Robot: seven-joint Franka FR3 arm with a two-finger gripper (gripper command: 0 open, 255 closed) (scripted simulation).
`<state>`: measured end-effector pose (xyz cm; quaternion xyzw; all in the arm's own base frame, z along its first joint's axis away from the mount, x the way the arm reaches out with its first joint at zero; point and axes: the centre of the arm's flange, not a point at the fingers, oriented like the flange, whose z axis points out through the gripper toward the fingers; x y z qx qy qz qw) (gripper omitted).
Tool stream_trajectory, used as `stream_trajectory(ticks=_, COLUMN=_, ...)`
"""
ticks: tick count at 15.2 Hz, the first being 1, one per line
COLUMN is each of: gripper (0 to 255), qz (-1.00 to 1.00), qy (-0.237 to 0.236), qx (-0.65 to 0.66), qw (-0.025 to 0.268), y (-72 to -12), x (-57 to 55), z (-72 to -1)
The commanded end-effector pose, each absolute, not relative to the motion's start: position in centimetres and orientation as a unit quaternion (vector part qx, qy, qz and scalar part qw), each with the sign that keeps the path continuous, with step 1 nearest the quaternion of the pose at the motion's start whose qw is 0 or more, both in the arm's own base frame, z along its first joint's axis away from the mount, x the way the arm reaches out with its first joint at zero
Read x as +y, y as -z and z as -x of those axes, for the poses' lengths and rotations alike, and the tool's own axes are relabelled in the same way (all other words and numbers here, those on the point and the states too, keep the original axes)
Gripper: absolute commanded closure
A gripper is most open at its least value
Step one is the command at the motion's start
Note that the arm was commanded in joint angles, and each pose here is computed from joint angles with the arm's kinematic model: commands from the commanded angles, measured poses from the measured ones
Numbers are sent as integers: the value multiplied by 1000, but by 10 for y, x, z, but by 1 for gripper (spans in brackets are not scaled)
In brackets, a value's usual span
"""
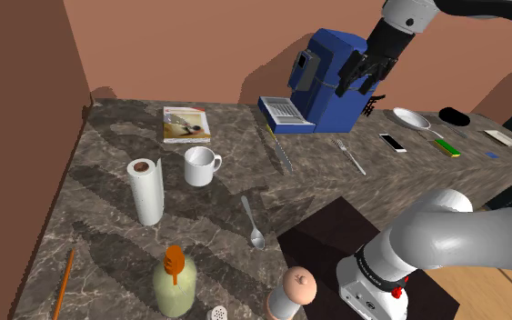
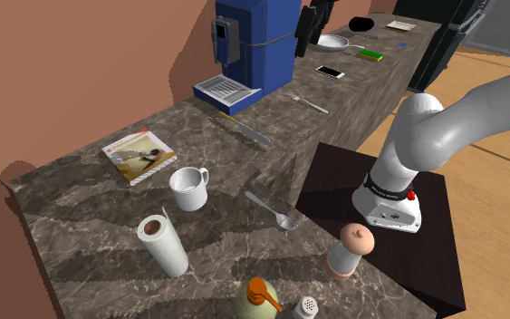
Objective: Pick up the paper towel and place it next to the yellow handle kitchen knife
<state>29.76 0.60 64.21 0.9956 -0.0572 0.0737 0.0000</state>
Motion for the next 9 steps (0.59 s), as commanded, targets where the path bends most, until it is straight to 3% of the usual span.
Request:
stream_trajectory(ticks=1, gripper=0, qz=-996, qy=-74, qx=-57, qw=0, y=-642, x=6, z=-298)
stream_trajectory(ticks=9, gripper=0, qz=-994, qy=-79, qx=-73, qw=3, y=-605, x=104, z=-315)
